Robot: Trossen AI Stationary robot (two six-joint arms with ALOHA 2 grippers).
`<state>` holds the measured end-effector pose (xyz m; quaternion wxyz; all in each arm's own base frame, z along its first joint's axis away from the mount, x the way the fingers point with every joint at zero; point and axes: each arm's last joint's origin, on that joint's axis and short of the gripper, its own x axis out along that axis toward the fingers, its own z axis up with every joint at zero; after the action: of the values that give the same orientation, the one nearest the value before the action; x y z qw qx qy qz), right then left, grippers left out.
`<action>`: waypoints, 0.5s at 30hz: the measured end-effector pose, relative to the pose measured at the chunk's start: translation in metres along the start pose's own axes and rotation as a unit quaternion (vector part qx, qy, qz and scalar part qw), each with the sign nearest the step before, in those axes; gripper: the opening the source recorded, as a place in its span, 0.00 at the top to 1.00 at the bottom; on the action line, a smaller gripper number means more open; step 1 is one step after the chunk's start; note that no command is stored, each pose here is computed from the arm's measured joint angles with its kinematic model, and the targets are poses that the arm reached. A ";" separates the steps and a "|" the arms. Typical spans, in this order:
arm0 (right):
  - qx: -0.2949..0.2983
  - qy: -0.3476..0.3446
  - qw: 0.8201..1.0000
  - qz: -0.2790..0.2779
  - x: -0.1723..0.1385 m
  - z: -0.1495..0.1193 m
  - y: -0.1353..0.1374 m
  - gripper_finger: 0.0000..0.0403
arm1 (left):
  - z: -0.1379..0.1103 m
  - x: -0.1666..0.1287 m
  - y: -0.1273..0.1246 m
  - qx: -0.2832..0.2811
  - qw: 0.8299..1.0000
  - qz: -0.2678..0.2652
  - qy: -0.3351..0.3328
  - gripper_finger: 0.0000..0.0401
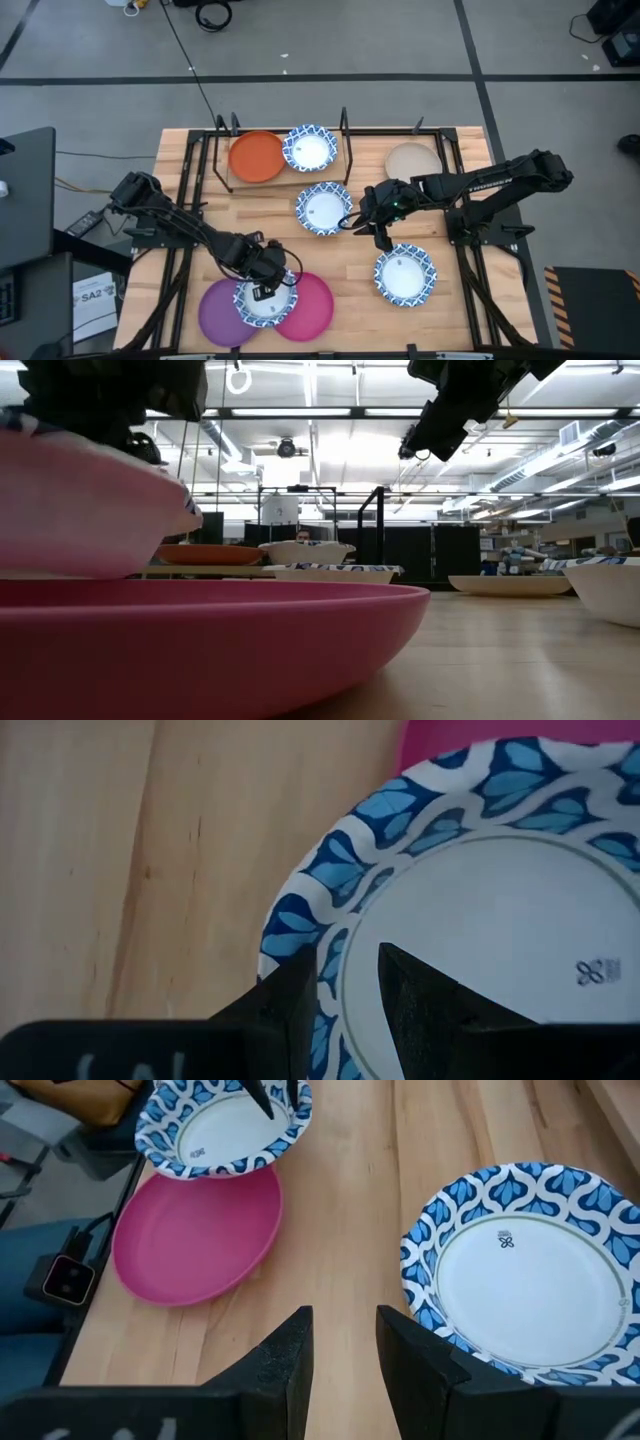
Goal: Place and stack plates onto a shelf
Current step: Stack the white bowl on top of the white bowl on the shelf
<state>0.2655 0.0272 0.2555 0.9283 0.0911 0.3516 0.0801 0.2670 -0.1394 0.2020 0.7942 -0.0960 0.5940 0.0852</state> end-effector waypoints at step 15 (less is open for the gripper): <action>0.000 0.000 1.000 -0.001 0.000 0.000 0.000 0.71 | 0.007 -0.006 0.009 -0.017 0.999 0.014 -0.025 0.71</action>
<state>0.2654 0.0272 0.2555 0.9284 0.0908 0.3513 0.0796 0.2696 -0.1286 0.2093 0.8055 -0.0994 0.5740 0.1087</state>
